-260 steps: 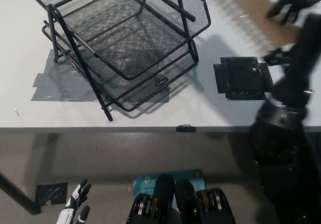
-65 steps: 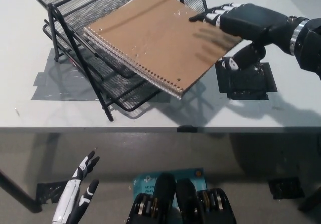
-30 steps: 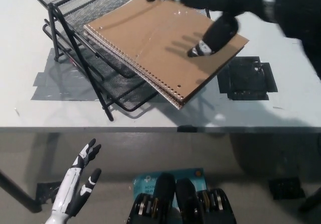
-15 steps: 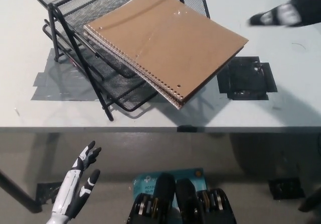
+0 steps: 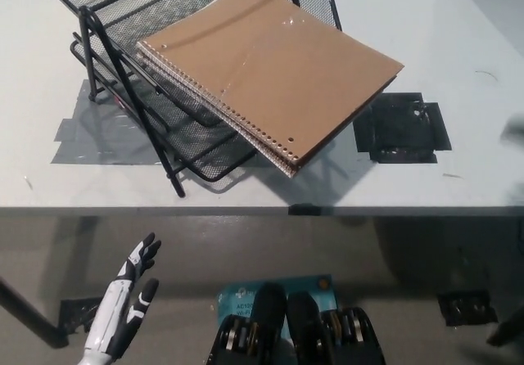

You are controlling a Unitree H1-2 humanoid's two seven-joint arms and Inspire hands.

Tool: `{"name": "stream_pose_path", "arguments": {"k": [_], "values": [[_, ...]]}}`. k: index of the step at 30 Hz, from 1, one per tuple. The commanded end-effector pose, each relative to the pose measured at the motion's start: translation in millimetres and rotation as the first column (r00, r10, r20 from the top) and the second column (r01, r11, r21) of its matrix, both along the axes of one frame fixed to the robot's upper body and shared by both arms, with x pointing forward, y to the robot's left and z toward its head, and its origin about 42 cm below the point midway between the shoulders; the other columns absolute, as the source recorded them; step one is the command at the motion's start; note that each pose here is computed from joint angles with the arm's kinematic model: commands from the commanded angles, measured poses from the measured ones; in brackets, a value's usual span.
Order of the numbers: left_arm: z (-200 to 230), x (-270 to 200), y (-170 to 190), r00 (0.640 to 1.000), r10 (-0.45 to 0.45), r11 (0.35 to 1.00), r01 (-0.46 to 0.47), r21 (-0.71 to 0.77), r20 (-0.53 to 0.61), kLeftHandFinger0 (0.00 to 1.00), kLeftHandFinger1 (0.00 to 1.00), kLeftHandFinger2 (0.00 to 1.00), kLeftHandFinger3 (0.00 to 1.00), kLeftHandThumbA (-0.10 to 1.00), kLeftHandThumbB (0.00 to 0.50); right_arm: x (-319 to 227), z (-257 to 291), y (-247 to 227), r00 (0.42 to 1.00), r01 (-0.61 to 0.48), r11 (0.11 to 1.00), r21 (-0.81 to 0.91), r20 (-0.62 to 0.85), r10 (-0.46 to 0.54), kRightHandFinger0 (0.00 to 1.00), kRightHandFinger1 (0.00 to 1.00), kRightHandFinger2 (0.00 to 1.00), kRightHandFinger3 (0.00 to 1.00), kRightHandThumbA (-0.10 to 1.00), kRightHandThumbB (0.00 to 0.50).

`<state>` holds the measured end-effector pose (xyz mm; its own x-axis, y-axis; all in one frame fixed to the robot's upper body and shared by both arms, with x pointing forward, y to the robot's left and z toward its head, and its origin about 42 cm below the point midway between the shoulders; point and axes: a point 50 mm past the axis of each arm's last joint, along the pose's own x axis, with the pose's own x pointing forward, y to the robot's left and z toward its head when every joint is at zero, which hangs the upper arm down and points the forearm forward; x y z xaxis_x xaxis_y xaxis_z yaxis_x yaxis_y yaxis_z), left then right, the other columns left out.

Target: A person hands a notebook to the robot and the robot grabs it with its right hand and places it in the file tray kept in the centre of the desk infront of it.

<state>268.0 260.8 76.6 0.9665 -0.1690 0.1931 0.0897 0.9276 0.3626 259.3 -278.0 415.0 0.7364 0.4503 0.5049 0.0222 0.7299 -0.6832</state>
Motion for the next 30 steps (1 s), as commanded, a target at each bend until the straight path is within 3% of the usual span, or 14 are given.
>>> {"name": "stream_pose_path", "arguments": {"k": [1, 2, 4, 5, 12, 14, 16, 19, 23, 30], "values": [[-2.0, -13.7, 4.2, 0.999, 0.024, 1.000, -0.023, -0.005, 0.039, 1.00, 1.00, 1.00, 1.00, 1.00, 0.350, -75.9, -117.9, 35.4, 0.993, 0.009, 0.863, 0.505, -0.106, 0.052, 1.00, 1.00, 1.00, 1.00, 1.00, 0.426], [-2.9, -16.6, 5.1, 0.999, 0.026, 1.000, -0.026, -0.004, 0.037, 1.00, 1.00, 1.00, 1.00, 1.00, 0.343, -65.7, -156.3, 42.9, 0.972, 0.051, 0.820, 0.571, -0.216, 0.090, 1.00, 1.00, 1.00, 1.00, 1.00, 0.379], [-3.8, -19.5, 6.3, 0.999, 0.030, 0.999, -0.029, -0.012, 0.032, 1.00, 1.00, 1.00, 1.00, 1.00, 0.344, -53.4, -198.5, 52.0, 0.935, 0.108, 0.785, 0.610, -0.331, 0.129, 1.00, 1.00, 1.00, 1.00, 1.00, 0.360], [-4.2, -20.1, 6.7, 0.999, 0.030, 0.999, -0.030, -0.012, 0.030, 1.00, 1.00, 1.00, 1.00, 1.00, 0.340, -49.8, -211.9, 53.9, 0.919, 0.116, 0.785, 0.608, -0.365, 0.147, 1.00, 1.00, 1.00, 1.00, 1.00, 0.308], [-4.0, -17.7, 5.5, 0.999, 0.026, 1.000, -0.026, -0.008, 0.033, 1.00, 1.00, 1.00, 1.00, 1.00, 0.343, -42.1, -286.1, 59.5, 0.836, 0.225, 0.809, 0.543, -0.534, 0.126, 1.00, 1.00, 1.00, 1.00, 1.00, 0.308], [-4.1, -16.6, 5.4, 0.999, 0.024, 1.000, -0.024, -0.012, 0.031, 1.00, 1.00, 1.00, 1.00, 1.00, 0.344, -41.0, -304.3, 63.8, 0.792, 0.267, 0.790, 0.552, -0.593, 0.147, 1.00, 1.00, 1.00, 1.00, 1.00, 0.340], [-3.4, -15.3, 5.5, 0.999, 0.024, 1.000, -0.024, -0.012, 0.034, 1.00, 1.00, 1.00, 1.00, 1.00, 0.341, -39.1, -310.2, 66.0, 0.778, 0.275, 0.786, 0.554, -0.609, 0.157, 1.00, 1.00, 1.00, 1.00, 1.00, 0.338], [-2.5, -14.3, 6.2, 0.999, 0.027, 1.000, -0.026, -0.017, 0.037, 1.00, 1.00, 1.00, 1.00, 1.00, 0.344, -34.6, -320.9, 67.3, 0.769, 0.279, 0.796, 0.538, -0.621, 0.151, 1.00, 1.00, 1.00, 1.00, 1.00, 0.271], [-1.4, -11.9, 4.9, 0.999, 0.030, 0.999, -0.029, -0.026, 0.042, 1.00, 1.00, 1.00, 1.00, 1.00, 0.354, -29.6, -322.6, 64.8, 0.779, 0.270, 0.819, 0.506, -0.615, 0.122, 1.00, 1.00, 1.00, 1.00, 1.00, 0.360], [0.1, -10.5, 5.2, 0.998, 0.030, 0.999, -0.029, -0.020, 0.048, 1.00, 1.00, 1.00, 1.00, 1.00, 0.351, -26.8, -325.3, 67.4, 0.786, 0.266, 0.831, 0.489, -0.609, 0.106, 1.00, 1.00, 1.00, 1.00, 1.00, 0.369]]}}
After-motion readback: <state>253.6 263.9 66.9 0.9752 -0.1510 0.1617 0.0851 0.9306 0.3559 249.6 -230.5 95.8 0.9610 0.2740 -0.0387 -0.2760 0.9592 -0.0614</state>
